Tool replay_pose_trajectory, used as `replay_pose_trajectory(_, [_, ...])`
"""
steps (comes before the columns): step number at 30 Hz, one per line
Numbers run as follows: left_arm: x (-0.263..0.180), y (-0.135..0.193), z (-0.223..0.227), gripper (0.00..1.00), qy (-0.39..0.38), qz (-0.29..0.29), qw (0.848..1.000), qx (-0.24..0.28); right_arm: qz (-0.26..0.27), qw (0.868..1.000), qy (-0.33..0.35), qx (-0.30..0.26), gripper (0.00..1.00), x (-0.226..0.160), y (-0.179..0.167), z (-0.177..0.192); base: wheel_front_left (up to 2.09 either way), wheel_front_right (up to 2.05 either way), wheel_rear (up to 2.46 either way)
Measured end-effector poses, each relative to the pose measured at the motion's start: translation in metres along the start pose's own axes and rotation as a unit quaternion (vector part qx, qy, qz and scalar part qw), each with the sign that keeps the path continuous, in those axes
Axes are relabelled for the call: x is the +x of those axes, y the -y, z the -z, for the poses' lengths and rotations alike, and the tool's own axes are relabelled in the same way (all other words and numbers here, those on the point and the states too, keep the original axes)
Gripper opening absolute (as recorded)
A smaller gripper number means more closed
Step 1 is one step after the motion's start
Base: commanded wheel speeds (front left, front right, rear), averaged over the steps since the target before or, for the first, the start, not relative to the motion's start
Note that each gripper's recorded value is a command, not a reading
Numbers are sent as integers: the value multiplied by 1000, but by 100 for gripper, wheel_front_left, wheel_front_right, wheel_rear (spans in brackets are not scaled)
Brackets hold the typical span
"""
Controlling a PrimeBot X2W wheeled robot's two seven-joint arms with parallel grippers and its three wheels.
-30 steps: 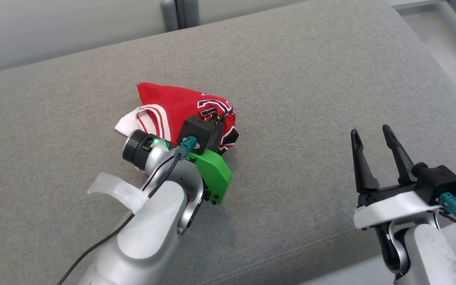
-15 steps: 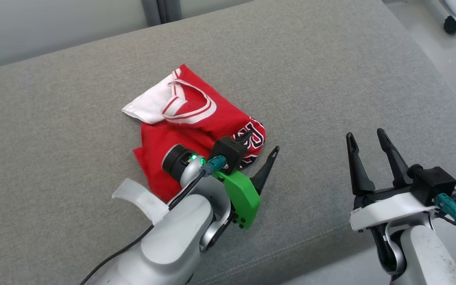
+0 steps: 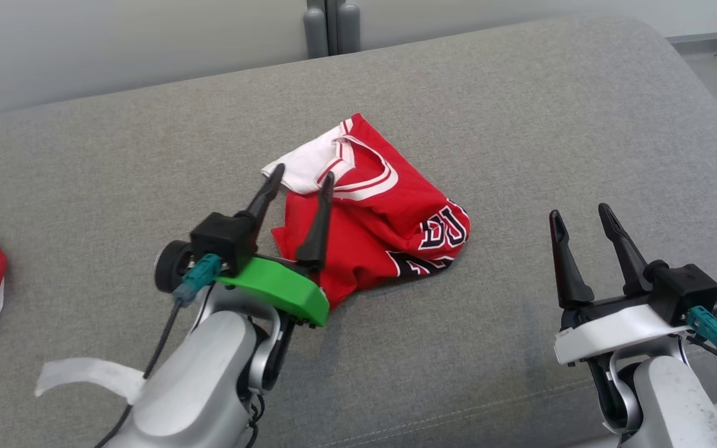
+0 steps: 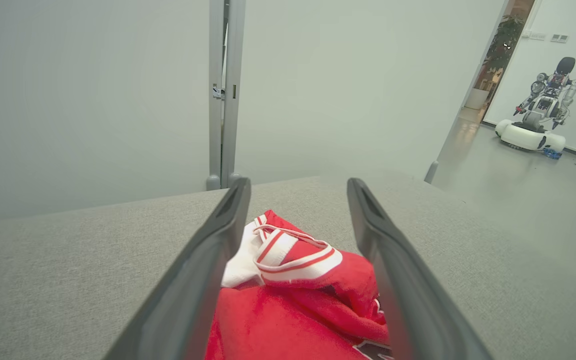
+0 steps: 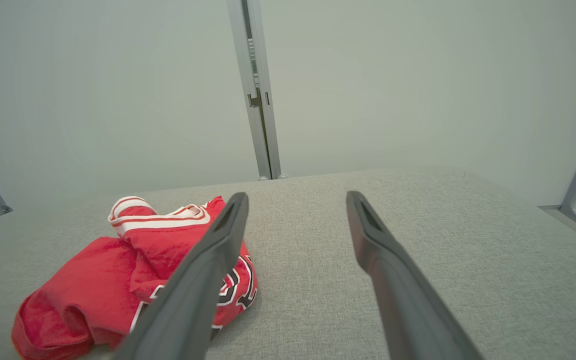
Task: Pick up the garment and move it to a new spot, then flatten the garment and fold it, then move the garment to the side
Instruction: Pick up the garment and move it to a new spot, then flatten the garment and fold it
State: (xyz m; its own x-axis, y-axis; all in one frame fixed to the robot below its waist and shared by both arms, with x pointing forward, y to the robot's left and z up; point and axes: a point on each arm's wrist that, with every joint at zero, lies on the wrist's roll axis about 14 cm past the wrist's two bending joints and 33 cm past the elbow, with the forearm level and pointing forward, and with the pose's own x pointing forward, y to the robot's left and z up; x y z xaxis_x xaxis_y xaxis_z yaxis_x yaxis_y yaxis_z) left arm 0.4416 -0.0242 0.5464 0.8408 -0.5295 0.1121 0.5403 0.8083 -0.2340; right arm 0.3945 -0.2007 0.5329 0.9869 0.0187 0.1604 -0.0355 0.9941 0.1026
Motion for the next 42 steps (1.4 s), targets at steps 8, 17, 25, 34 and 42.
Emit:
replay_pose_trajectory(8, [-46,-85,-45,100,64,-140,988,18,-28,1000,7,1,100,3,-18,-5,0,0,0])
replay_pose_trajectory(17, [-109,-122,-63,100,92,-213,972,48,-44,999,-4,-4,100,-12,-27,-3,0,0,0])
replay_pose_trajectory(25, [-144,-121,-45,100,64,-224,969,80,-48,999,-10,-10,100,-21,-29,-3,0,0,0])
replay_pose_trajectory(34, [-166,-119,-30,100,41,-243,966,84,-52,998,-22,-14,100,-28,-31,0,0,0,0])
replay_pose_trajectory(42, [-171,-119,-24,100,35,-250,965,76,-55,998,-26,-15,100,-29,-33,2,0,0,0])
